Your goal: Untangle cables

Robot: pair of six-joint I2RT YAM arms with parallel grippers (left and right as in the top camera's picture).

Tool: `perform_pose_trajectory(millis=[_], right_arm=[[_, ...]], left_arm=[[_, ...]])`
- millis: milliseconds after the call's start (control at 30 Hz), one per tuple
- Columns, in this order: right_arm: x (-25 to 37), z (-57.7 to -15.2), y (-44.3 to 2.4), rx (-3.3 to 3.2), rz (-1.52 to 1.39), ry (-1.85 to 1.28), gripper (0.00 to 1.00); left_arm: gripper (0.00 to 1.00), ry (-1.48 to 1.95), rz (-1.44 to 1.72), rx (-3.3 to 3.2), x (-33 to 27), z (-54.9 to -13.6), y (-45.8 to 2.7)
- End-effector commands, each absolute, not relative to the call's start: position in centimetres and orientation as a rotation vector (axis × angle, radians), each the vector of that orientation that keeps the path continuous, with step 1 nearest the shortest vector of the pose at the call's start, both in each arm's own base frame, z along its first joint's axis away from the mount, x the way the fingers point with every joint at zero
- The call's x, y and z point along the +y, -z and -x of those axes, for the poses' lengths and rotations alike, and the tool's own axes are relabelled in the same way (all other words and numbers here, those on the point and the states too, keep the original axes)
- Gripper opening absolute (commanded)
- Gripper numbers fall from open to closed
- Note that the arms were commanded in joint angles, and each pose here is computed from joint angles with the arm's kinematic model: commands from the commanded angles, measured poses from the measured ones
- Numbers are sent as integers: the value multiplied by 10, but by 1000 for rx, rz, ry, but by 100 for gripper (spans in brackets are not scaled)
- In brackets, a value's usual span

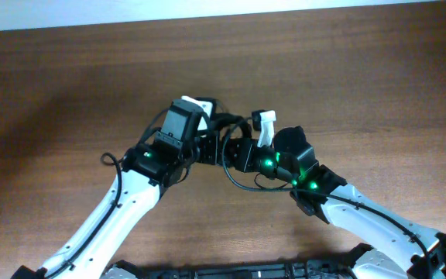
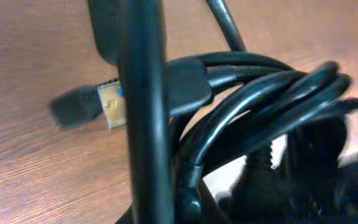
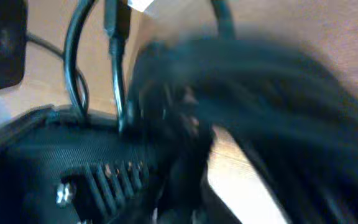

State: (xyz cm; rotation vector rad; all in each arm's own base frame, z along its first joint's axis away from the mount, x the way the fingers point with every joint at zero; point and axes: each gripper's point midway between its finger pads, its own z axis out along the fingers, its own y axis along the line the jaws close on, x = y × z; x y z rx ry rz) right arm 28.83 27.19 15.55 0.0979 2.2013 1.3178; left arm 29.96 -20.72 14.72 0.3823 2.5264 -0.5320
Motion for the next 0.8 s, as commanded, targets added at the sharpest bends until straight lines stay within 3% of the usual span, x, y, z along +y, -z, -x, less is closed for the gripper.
perform_pose_trajectory(millis=[0, 33, 167, 233, 367, 533, 733, 767], right_arm=[[250, -310, -147, 2197, -199, -1186, 66], [248, -310, -149, 2198, -194, -1210, 73], [245, -302, -167, 2152, 26, -1270, 78], [245, -296, -174, 2116, 154, -1283, 79], [240, -290, -164, 2086, 398, -1161, 93], [241, -288, -158, 2112, 398, -1164, 92], [242, -283, -151, 2146, 405, -1187, 69], [243, -281, -150, 2150, 411, -1200, 43]], left_arm=[[0, 655, -582, 2483, -223, -278, -164], [0, 627, -553, 2485, -215, -282, -165], [0, 506, -376, 2428, -166, -301, -189], [0, 469, -463, 2404, -163, -298, -192], [0, 483, -681, 2371, -170, -285, -188], [0, 621, -854, 2289, -190, -271, -195], [0, 803, -975, 2192, -211, -254, -207], [0, 804, -976, 2181, -211, -255, -209]])
